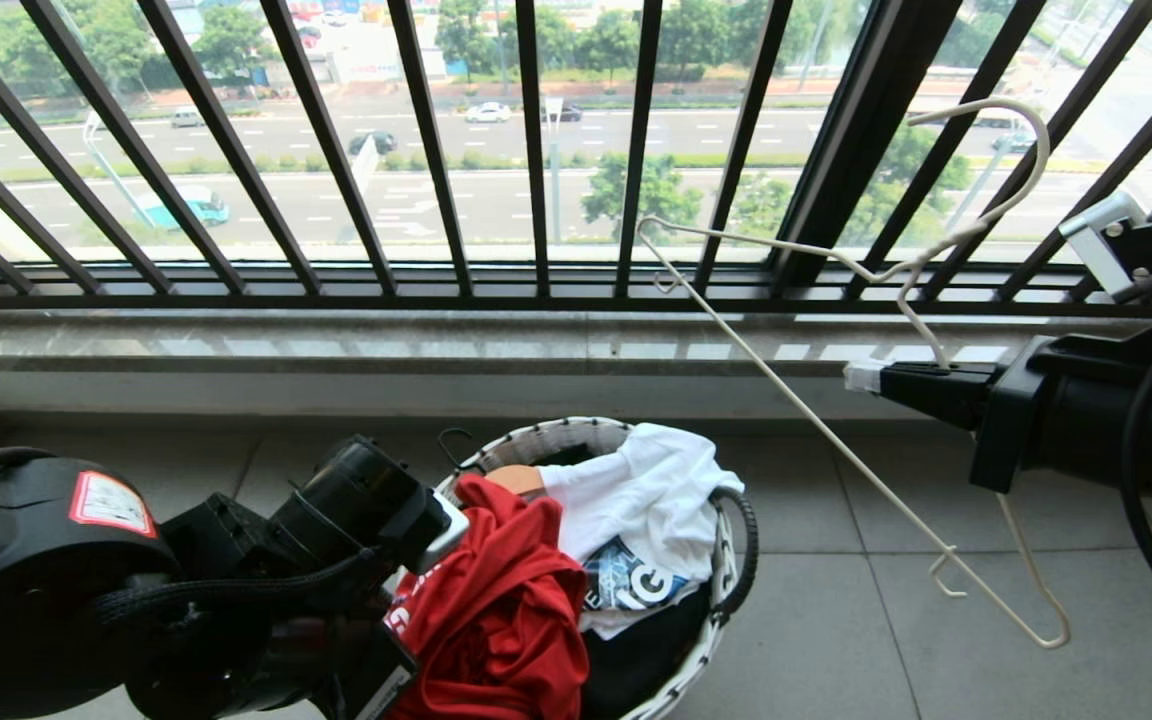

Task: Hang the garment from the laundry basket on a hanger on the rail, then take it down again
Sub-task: Pick up clothes from the basket

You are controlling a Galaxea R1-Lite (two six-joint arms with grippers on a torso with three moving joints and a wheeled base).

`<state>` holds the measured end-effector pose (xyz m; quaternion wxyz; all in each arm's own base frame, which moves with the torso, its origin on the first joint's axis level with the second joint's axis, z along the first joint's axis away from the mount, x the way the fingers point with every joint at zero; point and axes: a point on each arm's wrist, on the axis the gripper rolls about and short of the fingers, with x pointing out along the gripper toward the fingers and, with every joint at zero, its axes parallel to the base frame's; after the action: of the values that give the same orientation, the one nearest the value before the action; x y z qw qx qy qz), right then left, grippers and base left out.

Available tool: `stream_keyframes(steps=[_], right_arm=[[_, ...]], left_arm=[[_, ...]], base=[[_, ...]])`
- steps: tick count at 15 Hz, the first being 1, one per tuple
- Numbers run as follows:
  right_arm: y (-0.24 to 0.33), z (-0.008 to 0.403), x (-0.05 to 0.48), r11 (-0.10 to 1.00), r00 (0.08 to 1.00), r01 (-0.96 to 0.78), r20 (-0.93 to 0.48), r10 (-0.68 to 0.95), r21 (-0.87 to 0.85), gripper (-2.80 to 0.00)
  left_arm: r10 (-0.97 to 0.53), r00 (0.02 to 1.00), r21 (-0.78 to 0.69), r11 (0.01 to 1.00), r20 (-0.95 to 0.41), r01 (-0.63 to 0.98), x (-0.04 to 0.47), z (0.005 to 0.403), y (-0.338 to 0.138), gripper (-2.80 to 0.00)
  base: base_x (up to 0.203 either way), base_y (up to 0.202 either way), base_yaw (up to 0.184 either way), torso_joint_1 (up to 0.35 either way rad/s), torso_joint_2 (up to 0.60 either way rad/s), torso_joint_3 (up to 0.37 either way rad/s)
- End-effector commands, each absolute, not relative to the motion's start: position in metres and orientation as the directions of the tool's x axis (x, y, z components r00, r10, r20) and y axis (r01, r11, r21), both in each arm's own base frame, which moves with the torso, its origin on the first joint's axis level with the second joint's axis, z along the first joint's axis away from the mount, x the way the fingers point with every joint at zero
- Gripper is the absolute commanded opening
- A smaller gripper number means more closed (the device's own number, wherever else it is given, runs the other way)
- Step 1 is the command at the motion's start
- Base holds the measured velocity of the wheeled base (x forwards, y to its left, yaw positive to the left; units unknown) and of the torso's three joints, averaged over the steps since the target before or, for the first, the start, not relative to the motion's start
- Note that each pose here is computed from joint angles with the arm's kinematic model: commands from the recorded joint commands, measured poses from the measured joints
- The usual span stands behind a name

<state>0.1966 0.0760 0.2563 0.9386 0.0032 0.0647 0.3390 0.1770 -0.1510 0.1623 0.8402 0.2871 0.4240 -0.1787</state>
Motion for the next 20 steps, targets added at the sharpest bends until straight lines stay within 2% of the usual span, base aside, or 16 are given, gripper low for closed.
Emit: stream_keyframes(steps=[1,3,7,10,15,20], right_arm=[[0.075,0.257,0.196,0.771,0.764,-0.635,-0.113,0.636,0.049,-2.8],[0.072,0.258,0.198,0.78,0.773,-0.624,-0.11,0.625,0.047,-2.8],[0.07,0.261,0.196,0.784,0.778,-0.619,-0.1,0.62,0.043,-2.8],[0.066,0.262,0.198,0.795,0.79,-0.605,-0.097,0.605,0.042,-2.8],[0.066,0.261,0.199,0.797,0.791,-0.603,-0.1,0.604,0.043,-2.8],[0.065,0.262,0.199,0.798,0.793,-0.6,-0.098,0.602,0.044,-2.8]], left_arm=[[-0.154,0.616,0.312,0.754,-0.772,0.579,0.156,0.182,-0.152,0.0],[-0.178,0.614,0.329,0.713,-0.769,0.619,0.155,0.18,-0.162,0.0],[-0.186,0.625,0.469,0.511,-0.758,0.72,0.178,0.16,-0.188,0.0],[-0.205,0.644,0.537,0.401,-0.738,0.743,0.194,0.148,-0.205,0.0],[-0.265,0.7,0.616,0.339,-0.663,0.711,0.213,0.134,-0.227,0.0],[-0.226,0.689,0.62,0.309,-0.689,0.721,0.227,0.11,-0.233,0.0]], base=[[0.0,0.0,0.0,0.0,0.0,0.0],[0.0,0.0,0.0,0.0,0.0,0.0],[0.0,0.0,0.0,0.0,0.0,0.0],[0.0,0.0,0.0,0.0,0.0,0.0],[0.0,0.0,0.0,0.0,0.0,0.0],[0.0,0.0,0.0,0.0,0.0,0.0]])
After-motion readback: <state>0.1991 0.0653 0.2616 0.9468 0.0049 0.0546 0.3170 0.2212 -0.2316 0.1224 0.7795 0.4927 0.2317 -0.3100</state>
